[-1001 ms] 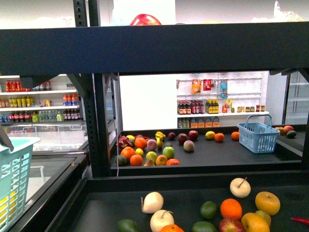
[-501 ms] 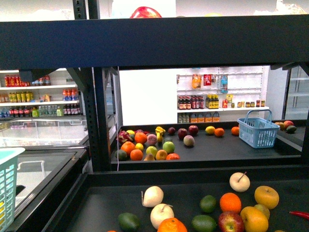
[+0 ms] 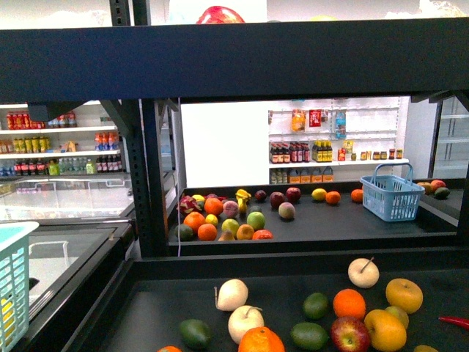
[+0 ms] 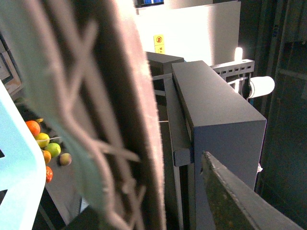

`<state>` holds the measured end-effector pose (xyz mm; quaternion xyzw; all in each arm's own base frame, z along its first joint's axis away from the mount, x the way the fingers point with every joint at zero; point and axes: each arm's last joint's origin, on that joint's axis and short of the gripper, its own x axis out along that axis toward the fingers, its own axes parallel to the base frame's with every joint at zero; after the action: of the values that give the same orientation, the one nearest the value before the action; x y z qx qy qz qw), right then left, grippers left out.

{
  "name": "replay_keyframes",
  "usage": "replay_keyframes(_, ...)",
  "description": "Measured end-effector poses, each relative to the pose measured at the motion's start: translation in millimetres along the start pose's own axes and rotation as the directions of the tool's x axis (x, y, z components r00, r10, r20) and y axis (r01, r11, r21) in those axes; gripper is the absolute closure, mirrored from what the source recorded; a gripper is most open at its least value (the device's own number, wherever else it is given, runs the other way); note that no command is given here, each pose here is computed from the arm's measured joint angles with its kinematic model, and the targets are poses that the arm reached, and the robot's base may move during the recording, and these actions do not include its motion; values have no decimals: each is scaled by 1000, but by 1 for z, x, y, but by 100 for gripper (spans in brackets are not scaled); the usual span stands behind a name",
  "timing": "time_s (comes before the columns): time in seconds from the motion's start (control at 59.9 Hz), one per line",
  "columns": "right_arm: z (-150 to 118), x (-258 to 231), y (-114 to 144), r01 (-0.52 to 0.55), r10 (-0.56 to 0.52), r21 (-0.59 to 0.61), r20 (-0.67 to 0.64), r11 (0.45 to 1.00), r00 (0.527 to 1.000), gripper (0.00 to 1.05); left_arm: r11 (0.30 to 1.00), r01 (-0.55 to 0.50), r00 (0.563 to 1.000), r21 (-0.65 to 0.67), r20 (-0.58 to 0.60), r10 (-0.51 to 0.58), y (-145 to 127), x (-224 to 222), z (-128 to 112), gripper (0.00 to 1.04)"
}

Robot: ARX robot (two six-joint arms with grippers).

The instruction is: Pick lemon from shelf

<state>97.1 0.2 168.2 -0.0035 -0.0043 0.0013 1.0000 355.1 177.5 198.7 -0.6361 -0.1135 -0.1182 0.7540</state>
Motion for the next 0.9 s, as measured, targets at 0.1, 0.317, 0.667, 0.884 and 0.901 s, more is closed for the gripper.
replay_keyframes(0.1,0,0,0,0,0,0,0,1000,1000,7,1000,-2,1000,-6,6,2,1,0,0,38)
replay_keyframes(0.317,0,0,0,0,0,0,0,1000,1000,7,995,-50,994,89,-92,58,1,-16,5,8)
replay_keyframes(0.667,0,0,0,0,0,0,0,1000,1000,7,982,-123,987,140,-83,135,-21,-35,6,8)
replay_keyframes(0.884,0,0,0,0,0,0,0,1000,1000,7,956,-242,966,165,-50,254,-40,-56,5,8)
replay_keyframes(0.901,0,0,0,0,0,0,0,1000,1000,7,950,-258,962,173,-48,270,-43,-58,4,8)
